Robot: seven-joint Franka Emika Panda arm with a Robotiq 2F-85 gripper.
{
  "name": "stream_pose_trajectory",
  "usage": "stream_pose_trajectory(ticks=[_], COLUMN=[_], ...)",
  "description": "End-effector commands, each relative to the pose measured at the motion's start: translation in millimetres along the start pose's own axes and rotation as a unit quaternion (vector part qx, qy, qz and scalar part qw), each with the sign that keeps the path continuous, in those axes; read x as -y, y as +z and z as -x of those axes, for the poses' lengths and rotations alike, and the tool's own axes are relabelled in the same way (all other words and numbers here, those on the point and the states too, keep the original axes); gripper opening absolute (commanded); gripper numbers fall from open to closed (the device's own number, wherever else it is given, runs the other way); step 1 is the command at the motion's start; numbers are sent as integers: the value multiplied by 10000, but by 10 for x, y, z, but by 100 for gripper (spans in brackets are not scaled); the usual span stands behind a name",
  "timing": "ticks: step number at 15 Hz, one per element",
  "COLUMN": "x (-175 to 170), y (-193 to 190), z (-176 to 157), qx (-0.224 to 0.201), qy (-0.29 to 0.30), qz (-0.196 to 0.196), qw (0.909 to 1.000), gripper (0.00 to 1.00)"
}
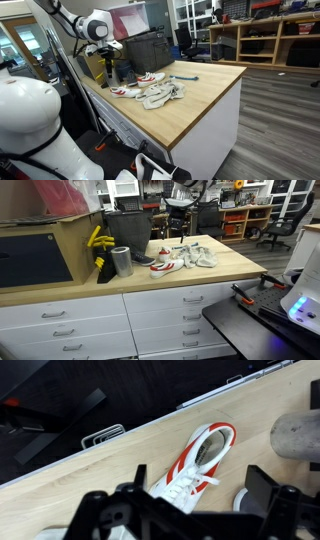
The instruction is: Pick up the white shoe at the bottom and turn it to the left
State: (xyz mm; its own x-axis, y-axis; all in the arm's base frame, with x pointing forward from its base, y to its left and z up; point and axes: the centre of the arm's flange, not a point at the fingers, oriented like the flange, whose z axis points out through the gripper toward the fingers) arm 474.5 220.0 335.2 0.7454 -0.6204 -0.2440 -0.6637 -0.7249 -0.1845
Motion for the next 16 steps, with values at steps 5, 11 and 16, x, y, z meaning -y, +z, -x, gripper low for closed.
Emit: stream_pose_trajectory(ticks=[5,11,16], x=[365,360,318], y=[240,248,376], z=[-117,-240,-180], qx=[-85,-118,-44], qy=[897,1174,1126], qz=[-226,-293,-210], qw=[9957,9926,9934], gripper=[100,100,100])
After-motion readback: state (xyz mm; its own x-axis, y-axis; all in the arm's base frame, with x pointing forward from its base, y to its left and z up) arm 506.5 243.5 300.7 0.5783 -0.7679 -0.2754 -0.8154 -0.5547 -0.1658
